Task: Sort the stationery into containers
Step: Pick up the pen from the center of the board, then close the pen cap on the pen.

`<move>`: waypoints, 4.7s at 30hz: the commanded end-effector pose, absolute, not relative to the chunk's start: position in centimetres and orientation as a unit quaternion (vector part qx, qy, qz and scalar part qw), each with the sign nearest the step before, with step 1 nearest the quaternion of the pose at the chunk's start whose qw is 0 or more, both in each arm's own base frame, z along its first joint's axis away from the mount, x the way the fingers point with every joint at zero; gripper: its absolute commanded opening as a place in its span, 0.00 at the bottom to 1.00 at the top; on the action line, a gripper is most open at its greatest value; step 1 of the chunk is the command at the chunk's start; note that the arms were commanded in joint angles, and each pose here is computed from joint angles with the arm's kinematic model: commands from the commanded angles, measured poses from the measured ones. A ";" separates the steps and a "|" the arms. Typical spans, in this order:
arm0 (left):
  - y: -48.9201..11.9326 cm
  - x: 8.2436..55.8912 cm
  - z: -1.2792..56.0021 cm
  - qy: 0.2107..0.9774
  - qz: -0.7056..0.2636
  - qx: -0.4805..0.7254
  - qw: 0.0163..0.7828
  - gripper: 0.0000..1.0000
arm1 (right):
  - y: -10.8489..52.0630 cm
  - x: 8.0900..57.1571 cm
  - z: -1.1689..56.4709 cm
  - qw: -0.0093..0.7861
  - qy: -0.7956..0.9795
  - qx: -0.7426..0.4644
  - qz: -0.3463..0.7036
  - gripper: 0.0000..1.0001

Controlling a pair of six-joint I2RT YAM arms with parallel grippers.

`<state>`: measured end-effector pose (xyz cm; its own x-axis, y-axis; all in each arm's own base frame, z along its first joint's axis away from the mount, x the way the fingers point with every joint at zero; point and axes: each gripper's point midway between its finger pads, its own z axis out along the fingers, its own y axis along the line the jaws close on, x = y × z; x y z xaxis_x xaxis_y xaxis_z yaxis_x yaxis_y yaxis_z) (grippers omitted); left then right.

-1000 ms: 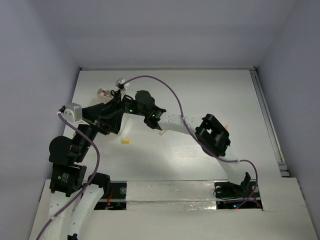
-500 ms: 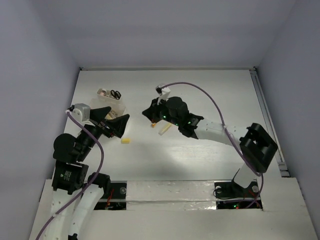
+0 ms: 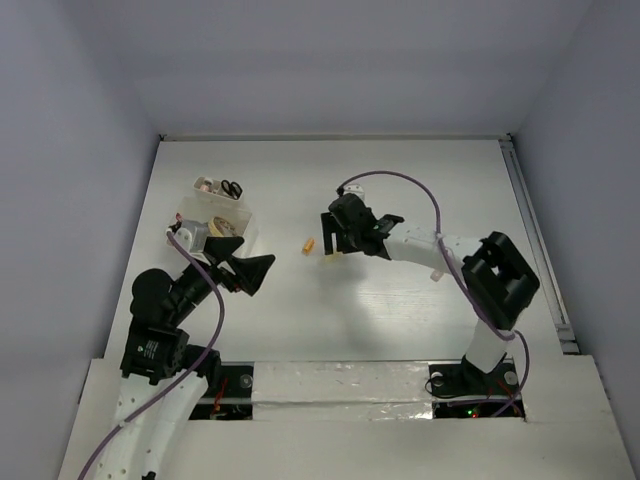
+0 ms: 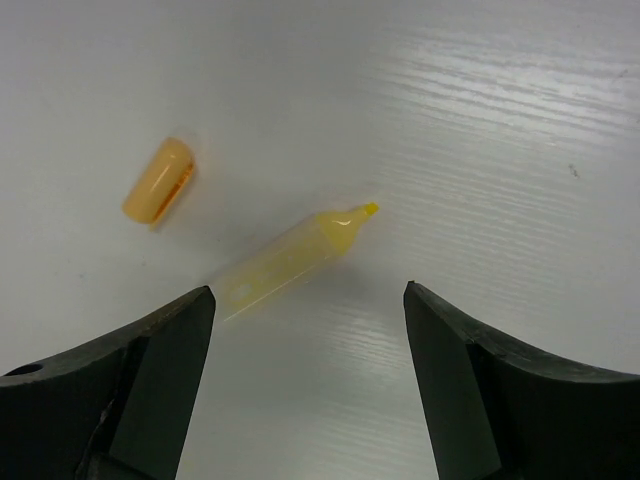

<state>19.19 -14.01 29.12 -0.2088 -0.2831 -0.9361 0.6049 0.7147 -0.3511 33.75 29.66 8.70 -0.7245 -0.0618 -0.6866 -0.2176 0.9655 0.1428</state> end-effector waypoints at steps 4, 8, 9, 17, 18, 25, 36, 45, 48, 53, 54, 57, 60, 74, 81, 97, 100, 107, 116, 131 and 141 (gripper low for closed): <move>-14.4 18.0 31.0 0.657 -0.373 0.133 0.641 0.99 | 30.8 35.1 7.2 0.332 0.938 -0.056 0.085 0.82; -14.6 17.7 31.1 0.655 -0.377 0.136 0.640 0.99 | 31.9 35.8 5.8 0.320 0.942 -0.049 0.085 0.82; -14.6 17.7 31.1 0.655 -0.376 0.136 0.641 0.99 | 32.1 35.9 5.6 0.318 0.943 -0.050 0.086 0.81; -14.4 17.8 31.1 0.656 -0.375 0.130 0.643 0.99 | 31.4 35.1 4.5 0.304 0.948 -0.048 0.077 0.74; -14.4 17.8 31.1 0.656 -0.375 0.130 0.643 0.99 | 31.4 35.1 4.5 0.306 0.948 -0.048 0.079 0.74; -14.4 18.1 30.8 0.661 -0.372 0.125 0.639 0.99 | 32.3 34.2 3.1 0.282 0.952 -0.061 0.105 0.54; -14.6 19.5 29.5 0.684 -0.371 0.107 0.618 0.99 | 31.6 33.9 2.2 0.285 0.951 -0.072 0.095 0.54; -15.4 20.2 28.1 0.706 -0.385 0.100 0.586 0.99 | 31.2 32.7 1.6 0.275 0.951 -0.095 0.103 0.29; -16.2 19.6 28.0 0.700 -0.403 0.127 0.576 0.99 | 31.2 32.9 2.5 0.288 0.947 -0.093 0.111 0.08; -16.7 19.9 27.1 0.711 -0.407 0.137 0.557 0.99 | 31.1 33.4 6.9 0.342 0.926 -0.085 0.138 0.01; -17.0 19.6 27.1 0.709 -0.415 0.146 0.551 0.99 | 31.3 33.6 8.2 0.359 0.917 -0.085 0.153 0.00; -17.2 19.6 26.9 0.710 -0.417 0.149 0.548 0.96 | 32.5 33.1 13.4 0.405 0.881 -0.093 0.228 0.00; -17.3 19.8 26.4 0.715 -0.419 0.148 0.540 0.77 | 34.2 32.5 19.0 0.446 0.832 -0.098 0.315 0.00; -17.1 21.8 23.7 0.757 -0.397 0.112 0.507 0.80 | 43.9 27.2 30.5 0.479 0.699 -0.139 0.512 0.00; -16.6 22.5 23.1 0.768 -0.381 0.097 0.505 0.79 | 45.7 25.8 32.1 0.501 0.680 -0.156 0.512 0.01; -15.8 22.6 24.1 0.761 -0.364 0.086 0.530 0.00 | 44.9 25.1 32.5 0.511 0.681 -0.153 0.502 0.04; -15.8 22.4 24.6 0.755 -0.363 0.093 0.538 0.00 | 44.2 25.1 31.9 0.519 0.689 -0.173 0.474 0.21; -15.9 21.9 26.0 0.741 -0.364 0.117 0.552 0.00 | 38.6 25.7 33.2 0.539 0.694 -0.231 0.417 0.57; -16.4 21.1 28.0 0.720 -0.378 0.145 0.564 0.00 | 40.6 23.0 26.9 0.456 0.670 -0.385 0.441 0.44; -15.1 16.2 38.6 0.631 -0.397 0.159 0.647 0.00 | 49.6 23.7 14.7 0.364 0.699 -0.495 0.366 0.72; -14.6 16.0 38.9 0.632 -0.381 0.161 0.656 0.00 | 52.5 25.8 9.0 0.340 0.717 -0.535 0.291 0.75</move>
<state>16.26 -14.78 37.19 -0.1478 -0.2951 -0.9440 0.6880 0.6550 -0.3125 23.13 51.33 6.42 -0.2642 -0.5833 -0.7681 -0.9589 0.2439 0.1447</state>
